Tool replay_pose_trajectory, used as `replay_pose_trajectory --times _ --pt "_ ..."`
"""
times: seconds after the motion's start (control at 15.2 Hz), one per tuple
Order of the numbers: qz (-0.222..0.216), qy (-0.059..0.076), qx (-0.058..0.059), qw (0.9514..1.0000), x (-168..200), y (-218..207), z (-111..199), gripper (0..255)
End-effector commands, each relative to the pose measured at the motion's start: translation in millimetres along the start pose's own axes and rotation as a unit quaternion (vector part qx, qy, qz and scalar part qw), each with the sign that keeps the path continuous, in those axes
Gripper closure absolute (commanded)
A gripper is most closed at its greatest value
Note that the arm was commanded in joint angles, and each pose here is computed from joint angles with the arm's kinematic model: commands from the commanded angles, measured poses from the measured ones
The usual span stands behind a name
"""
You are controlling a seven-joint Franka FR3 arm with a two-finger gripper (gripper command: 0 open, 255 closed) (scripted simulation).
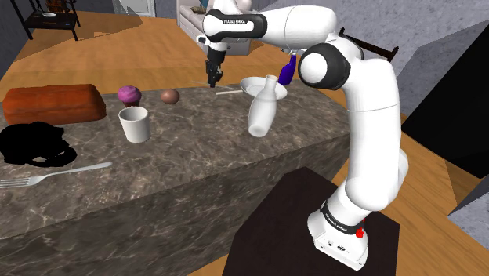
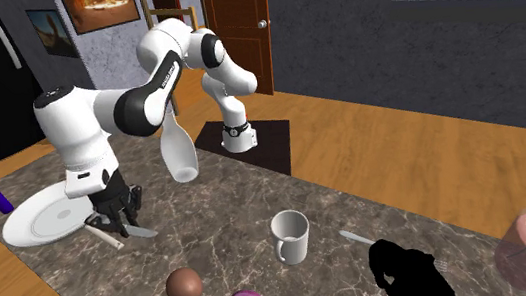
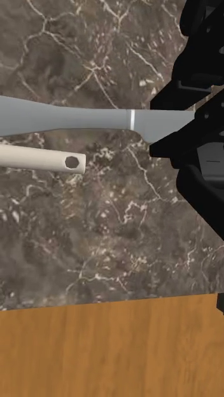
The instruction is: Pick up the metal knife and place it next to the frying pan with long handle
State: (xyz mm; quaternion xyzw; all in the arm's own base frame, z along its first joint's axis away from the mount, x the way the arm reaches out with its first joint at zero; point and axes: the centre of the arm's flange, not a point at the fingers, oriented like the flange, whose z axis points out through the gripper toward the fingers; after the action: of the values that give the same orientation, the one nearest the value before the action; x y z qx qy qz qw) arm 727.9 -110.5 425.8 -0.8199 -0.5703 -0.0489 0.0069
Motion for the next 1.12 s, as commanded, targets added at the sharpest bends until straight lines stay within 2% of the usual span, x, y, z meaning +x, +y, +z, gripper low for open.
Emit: replay_pose_trajectory --times 0.0,0.86,1.06 --pt "0.000 0.000 0.000 1.0000 -0.3 -0.2 10.0 255" --pt "0.000 0.000 0.000 1.0000 -6.6 -3.4 81.2 255" --pt "0.000 0.000 0.000 1.0000 -6.6 -3.4 81.2 255"
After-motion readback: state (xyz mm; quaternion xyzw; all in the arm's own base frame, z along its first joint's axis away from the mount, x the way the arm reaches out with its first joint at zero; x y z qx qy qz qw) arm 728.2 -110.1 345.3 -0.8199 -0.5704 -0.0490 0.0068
